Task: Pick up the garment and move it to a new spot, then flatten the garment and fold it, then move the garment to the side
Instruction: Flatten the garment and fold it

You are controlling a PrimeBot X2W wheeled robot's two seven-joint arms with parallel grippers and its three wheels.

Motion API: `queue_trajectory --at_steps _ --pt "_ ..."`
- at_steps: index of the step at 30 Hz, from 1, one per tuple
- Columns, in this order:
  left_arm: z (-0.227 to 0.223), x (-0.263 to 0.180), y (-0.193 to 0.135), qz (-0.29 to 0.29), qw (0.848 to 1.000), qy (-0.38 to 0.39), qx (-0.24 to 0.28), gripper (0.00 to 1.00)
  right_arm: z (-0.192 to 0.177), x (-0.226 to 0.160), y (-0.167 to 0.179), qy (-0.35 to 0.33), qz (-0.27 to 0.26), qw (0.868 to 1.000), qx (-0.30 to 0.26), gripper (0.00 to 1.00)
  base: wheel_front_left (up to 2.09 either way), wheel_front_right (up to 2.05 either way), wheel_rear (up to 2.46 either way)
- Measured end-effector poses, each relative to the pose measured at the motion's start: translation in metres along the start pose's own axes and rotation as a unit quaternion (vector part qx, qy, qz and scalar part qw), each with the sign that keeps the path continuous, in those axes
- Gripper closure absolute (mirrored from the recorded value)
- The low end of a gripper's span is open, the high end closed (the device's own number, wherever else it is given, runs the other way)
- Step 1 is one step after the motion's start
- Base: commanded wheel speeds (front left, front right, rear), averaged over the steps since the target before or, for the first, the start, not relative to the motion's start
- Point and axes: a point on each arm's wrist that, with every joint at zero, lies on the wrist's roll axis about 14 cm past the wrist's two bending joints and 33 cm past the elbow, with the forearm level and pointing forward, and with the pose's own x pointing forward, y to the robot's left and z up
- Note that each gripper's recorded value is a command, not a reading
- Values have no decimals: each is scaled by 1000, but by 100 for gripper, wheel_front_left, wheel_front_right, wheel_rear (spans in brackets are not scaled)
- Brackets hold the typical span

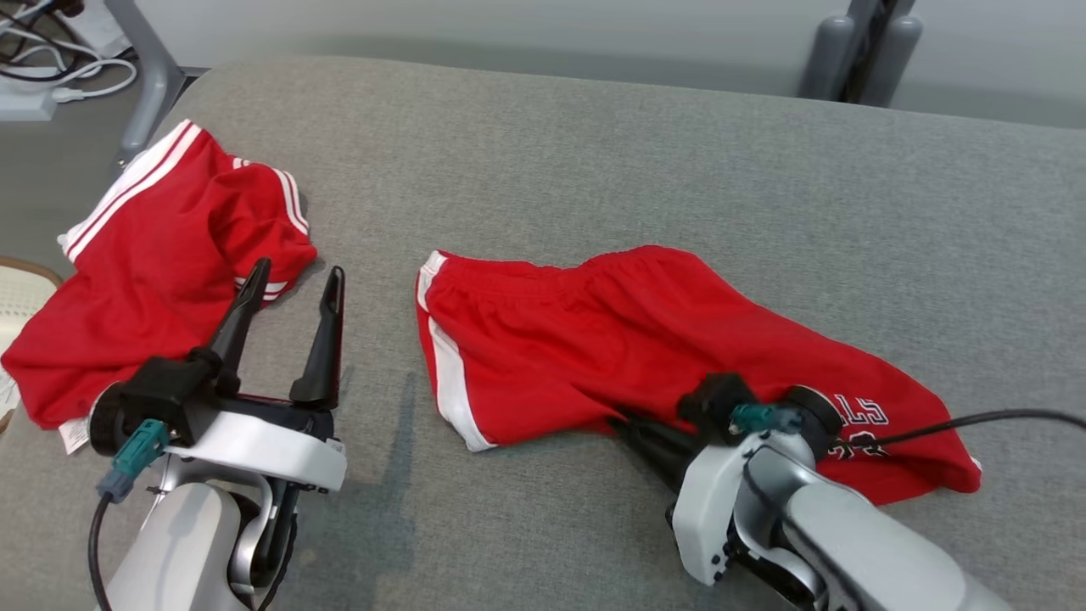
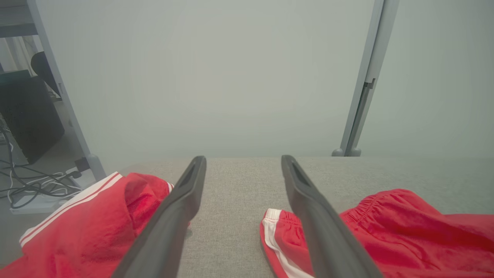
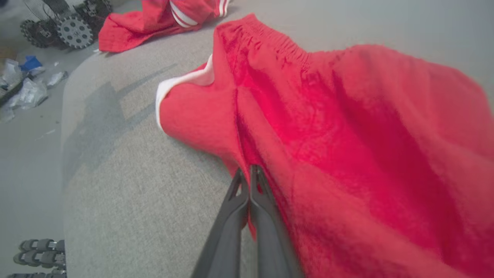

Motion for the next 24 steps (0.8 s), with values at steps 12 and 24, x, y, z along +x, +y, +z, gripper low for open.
queue_trajectory --at_steps 12,24 --pt "-6 10 -14 -23 1000 2 7 0 52 -63 -16 -70 -2 983 173 100 0 0 0" --pt "-5 23 -36 -56 998 -4 5 0 105 -151 -51 -170 -66 964 192 100 0 0 0"
